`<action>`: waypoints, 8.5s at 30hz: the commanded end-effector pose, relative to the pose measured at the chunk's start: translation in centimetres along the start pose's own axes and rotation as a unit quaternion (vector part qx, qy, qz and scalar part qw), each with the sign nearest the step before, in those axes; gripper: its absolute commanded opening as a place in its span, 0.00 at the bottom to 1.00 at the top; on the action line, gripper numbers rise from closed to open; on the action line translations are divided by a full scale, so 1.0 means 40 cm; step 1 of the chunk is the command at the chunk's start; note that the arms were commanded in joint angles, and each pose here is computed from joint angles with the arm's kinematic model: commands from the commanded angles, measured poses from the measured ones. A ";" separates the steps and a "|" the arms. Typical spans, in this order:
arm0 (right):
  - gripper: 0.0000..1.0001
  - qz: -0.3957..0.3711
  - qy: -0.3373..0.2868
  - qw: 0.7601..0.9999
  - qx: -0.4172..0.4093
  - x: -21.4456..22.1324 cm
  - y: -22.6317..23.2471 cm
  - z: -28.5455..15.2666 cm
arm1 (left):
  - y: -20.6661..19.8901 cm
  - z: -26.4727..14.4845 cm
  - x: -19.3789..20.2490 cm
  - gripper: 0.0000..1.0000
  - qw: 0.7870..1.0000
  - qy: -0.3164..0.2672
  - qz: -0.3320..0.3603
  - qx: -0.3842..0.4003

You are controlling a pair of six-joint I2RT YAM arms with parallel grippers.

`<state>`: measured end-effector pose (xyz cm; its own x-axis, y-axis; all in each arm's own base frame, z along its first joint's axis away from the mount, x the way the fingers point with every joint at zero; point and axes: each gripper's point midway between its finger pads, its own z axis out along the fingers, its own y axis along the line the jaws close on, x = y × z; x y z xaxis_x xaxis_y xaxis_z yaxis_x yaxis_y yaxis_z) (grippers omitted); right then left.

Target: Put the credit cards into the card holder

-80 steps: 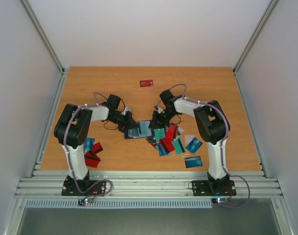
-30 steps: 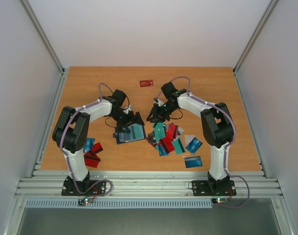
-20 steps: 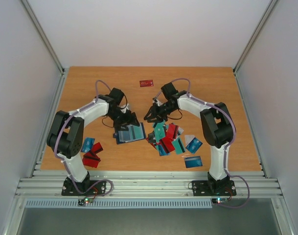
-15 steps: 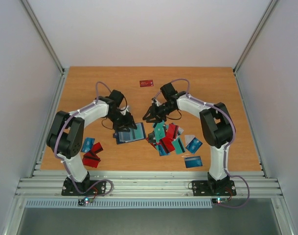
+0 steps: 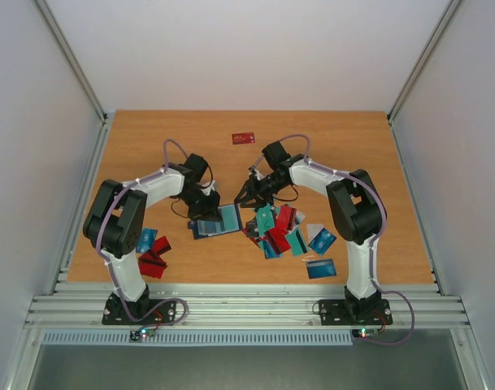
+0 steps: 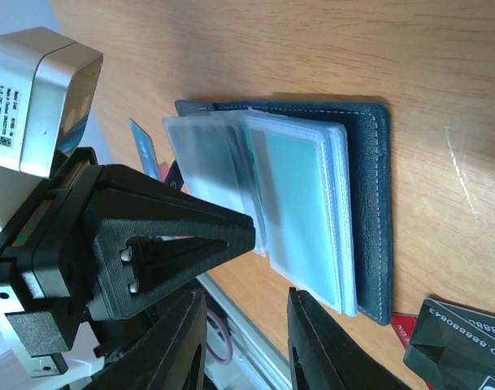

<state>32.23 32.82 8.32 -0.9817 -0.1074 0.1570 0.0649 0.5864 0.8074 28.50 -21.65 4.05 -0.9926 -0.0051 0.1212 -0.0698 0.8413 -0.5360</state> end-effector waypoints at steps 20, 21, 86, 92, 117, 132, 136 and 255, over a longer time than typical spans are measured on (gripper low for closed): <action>0.31 0.012 0.050 0.999 0.004 0.029 -0.024 0.077 | 0.064 0.056 -0.005 0.00 0.999 0.016 0.001 -0.042; 0.31 0.012 0.054 0.998 0.006 0.031 -0.029 0.083 | 0.067 0.060 -0.003 0.00 0.999 0.018 0.000 -0.044; 0.01 -0.077 0.103 0.951 0.280 0.064 -0.055 0.064 | 0.172 -0.152 -0.003 0.27 0.986 -0.075 -0.002 -0.146; 0.01 -0.097 0.117 0.929 0.336 0.072 -0.051 0.084 | 0.266 -0.143 0.003 0.23 0.975 -0.070 -0.021 -0.208; 0.23 -0.097 0.135 0.957 0.239 0.106 0.101 0.192 | 0.259 -0.008 0.007 0.20 0.992 -0.026 -0.033 -0.122; 0.38 -0.065 0.169 0.973 0.145 0.106 0.129 0.277 | 0.236 -0.022 0.005 0.20 0.994 -0.033 -0.026 -0.105; 0.39 -0.076 0.161 0.976 0.122 0.099 0.168 0.262 | 0.224 -0.051 0.000 0.20 0.993 -0.046 -0.021 -0.105; 0.42 0.372 -0.128 0.858 0.331 0.465 -0.553 -0.280 | -0.368 0.050 0.235 0.32 0.981 -0.075 0.179 -0.010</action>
<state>15.62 6.83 1.01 -0.7376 0.6267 0.2514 0.6546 0.7550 0.0382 19.31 -34.95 10.29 -0.9586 0.2485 -0.1388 0.2845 0.8232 -0.4914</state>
